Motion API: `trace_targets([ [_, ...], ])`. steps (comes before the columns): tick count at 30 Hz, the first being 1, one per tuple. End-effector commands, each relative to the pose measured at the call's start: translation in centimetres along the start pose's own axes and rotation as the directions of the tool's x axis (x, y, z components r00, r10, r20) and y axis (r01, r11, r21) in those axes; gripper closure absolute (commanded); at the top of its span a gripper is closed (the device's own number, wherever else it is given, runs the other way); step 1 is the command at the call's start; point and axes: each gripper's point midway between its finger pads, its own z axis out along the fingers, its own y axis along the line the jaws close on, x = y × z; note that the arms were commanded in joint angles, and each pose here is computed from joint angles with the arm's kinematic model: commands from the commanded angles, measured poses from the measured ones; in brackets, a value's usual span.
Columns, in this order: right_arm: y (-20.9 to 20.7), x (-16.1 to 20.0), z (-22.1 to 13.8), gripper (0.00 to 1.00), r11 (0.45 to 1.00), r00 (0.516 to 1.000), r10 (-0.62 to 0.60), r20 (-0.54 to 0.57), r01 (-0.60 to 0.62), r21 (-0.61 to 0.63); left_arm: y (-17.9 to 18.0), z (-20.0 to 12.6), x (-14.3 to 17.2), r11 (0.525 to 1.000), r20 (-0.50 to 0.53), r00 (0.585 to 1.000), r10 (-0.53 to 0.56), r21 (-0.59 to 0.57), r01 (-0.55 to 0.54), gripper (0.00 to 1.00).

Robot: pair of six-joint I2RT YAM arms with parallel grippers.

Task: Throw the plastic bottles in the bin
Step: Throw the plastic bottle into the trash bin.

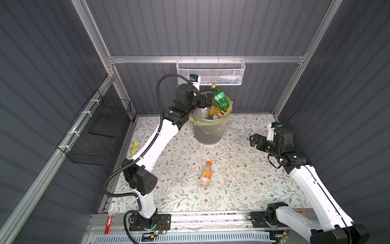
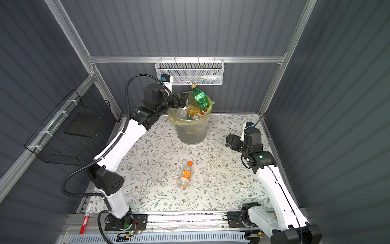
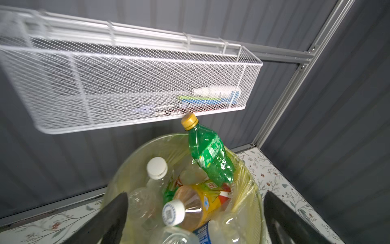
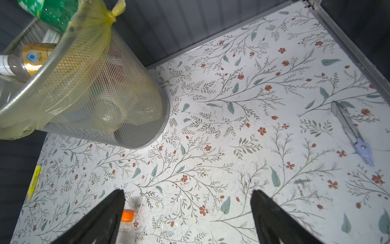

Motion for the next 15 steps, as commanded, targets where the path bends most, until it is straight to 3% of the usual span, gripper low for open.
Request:
trace_targets([
  [1, -0.3, 2.7, 1.6, 0.05, 1.0, 0.994, -0.001, -0.11, 0.002, 0.007, 2.5, -7.7, -6.6, 0.994, 0.191, 0.981, 0.03, -0.105, -0.01, 0.0],
  [4, 0.2, 3.5, 2.3, 0.05, 1.0, 0.988, -0.026, -0.151, 0.028, 0.009, 5.9, -9.0, -2.8, 0.979, 0.112, 0.993, 0.02, -0.204, 0.004, 0.0],
  [7, 0.9, 4.6, 3.2, 0.05, 0.998, 0.977, -0.062, -0.203, 0.066, 0.012, 11.1, -10.4, 2.4, 0.945, 0.03, 0.997, -0.066, -0.318, 0.072, 0.0],
  [11, 2.7, 7.4, 3.9, 0.04, 0.99, 0.951, -0.127, -0.283, 0.139, 0.022, 17.1, -12.7, 10.6, 0.874, -0.046, 0.975, -0.218, -0.453, 0.174, 0.0],
  [15, 6.5, 12.0, 4.5, 0.02, 0.987, 0.916, -0.156, -0.369, 0.159, -0.021, 19.7, -14.4, 15.4, 0.821, -0.058, 0.949, -0.311, -0.518, 0.238, 0.0],
])
